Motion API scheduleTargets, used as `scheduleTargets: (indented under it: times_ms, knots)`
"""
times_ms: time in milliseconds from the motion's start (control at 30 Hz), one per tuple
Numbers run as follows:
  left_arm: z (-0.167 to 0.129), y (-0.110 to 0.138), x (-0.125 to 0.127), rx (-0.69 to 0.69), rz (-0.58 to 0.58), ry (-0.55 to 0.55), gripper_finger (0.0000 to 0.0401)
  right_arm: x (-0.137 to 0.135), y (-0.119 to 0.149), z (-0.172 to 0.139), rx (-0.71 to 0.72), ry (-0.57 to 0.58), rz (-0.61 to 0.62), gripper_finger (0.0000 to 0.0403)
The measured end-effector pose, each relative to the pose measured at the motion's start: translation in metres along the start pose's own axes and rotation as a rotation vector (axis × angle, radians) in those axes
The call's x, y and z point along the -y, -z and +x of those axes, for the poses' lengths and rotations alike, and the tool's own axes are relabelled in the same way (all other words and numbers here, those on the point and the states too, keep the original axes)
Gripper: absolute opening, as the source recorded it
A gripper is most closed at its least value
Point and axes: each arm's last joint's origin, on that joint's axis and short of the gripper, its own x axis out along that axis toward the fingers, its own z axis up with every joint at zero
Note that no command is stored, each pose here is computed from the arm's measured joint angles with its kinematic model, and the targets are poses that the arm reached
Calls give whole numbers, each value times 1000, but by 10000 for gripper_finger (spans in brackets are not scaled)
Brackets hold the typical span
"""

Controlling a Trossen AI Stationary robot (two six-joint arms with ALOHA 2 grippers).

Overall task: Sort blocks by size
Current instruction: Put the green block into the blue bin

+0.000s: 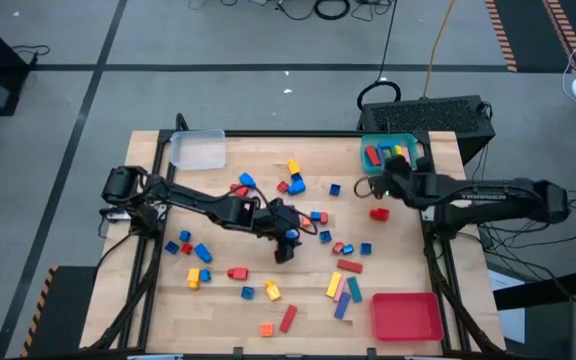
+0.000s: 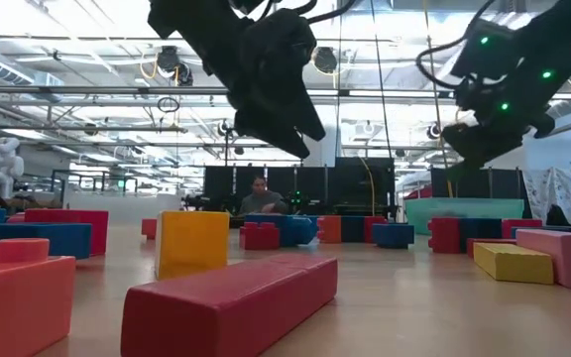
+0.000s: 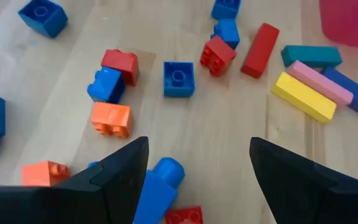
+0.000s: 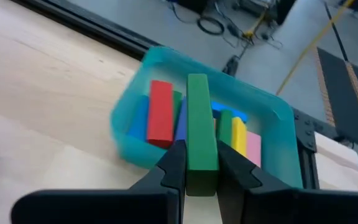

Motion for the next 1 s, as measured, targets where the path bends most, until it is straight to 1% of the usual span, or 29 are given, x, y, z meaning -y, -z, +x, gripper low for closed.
scheduleTargets:
  times_ms: [100, 167, 333, 500, 600, 733, 833, 1000]
  knots:
    - [0, 2, 5, -2, 10, 6, 281, 8, -6, 13, -40, 27, 8, 42]
    - [-1, 2, 6, -3, 13, 8, 281, 13, -11, 21, -61, 24, 26, 42]
    - [-1, 4, 12, -5, 12, 17, 281, 23, -17, 36, -149, -55, 61, 43]
    - [-2, 7, 17, -15, 12, 23, 281, 32, -18, 48, -180, -4, 84, 43]
    - [-2, 7, 17, -15, 17, 24, 281, 32, -21, 55, -162, 2, 65, 46]
    - [-2, 7, 17, -16, 16, 23, 281, 28, -27, 62, -124, -32, 68, 54]
    - [-2, 9, 18, -32, 18, 21, 281, 26, -27, 66, -138, -78, 65, 63]
    - [-3, 15, 22, -77, 30, 21, 281, 25, -24, 70, -164, -58, 57, 88]
